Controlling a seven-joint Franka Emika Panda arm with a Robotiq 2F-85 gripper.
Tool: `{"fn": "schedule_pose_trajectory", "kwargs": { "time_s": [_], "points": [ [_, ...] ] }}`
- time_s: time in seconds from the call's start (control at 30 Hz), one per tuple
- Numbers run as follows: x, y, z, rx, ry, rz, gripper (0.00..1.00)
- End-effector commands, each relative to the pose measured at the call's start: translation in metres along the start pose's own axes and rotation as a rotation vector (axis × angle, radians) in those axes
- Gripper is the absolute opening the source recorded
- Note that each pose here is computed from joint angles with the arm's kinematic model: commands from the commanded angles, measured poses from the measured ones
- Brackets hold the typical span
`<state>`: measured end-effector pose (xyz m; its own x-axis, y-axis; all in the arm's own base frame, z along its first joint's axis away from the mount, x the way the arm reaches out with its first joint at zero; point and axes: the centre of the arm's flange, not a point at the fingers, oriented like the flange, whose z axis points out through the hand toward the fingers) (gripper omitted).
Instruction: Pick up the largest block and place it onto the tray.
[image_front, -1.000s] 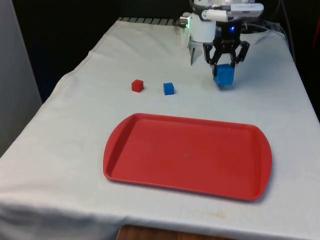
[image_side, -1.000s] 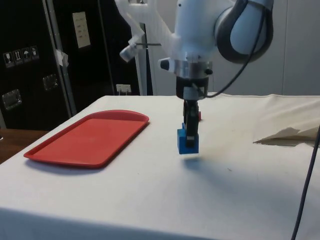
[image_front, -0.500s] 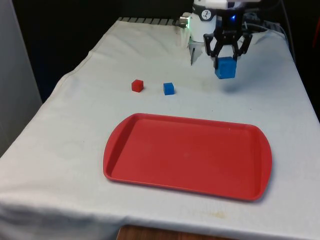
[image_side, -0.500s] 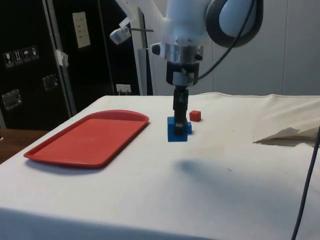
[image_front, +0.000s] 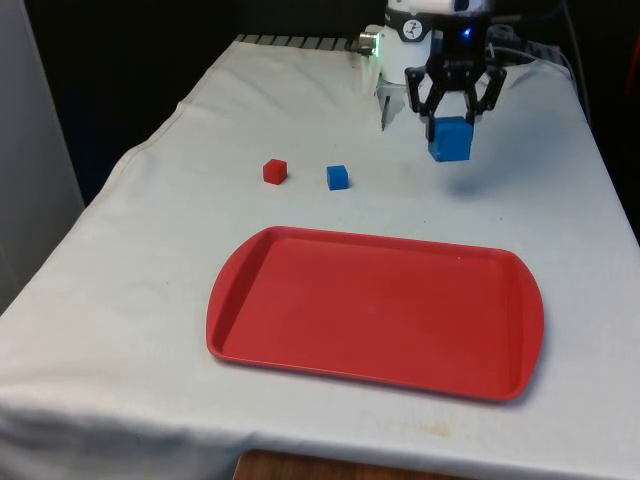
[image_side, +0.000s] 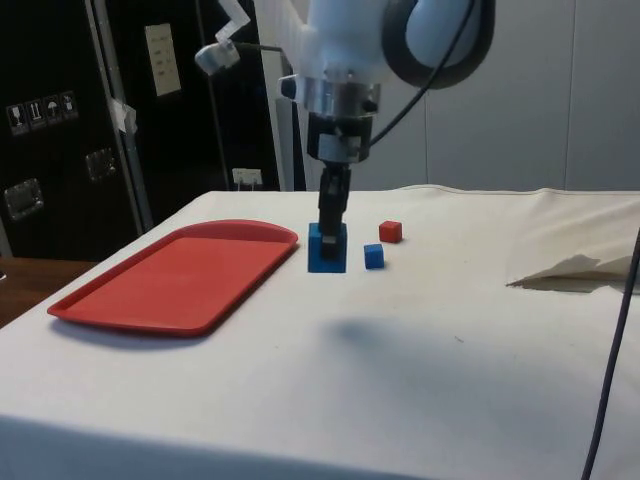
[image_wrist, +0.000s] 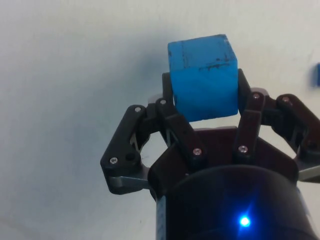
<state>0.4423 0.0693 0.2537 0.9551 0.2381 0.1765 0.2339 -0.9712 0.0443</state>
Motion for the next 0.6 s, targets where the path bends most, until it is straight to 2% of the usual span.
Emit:
{"fn": "schedule_pose_trajectory", "kwargs": {
  "time_s": [0.0, 0.53, 0.57],
  "points": [
    [0.004, 0.001, 0.002, -0.004, -0.003, 0.006, 0.02],
    [0.042, 0.018, 0.01, -0.034, 0.019, 0.027, 0.02],
    [0.04, 0.019, 0.01, -0.039, 0.022, 0.026, 0.02]
  ]
}}
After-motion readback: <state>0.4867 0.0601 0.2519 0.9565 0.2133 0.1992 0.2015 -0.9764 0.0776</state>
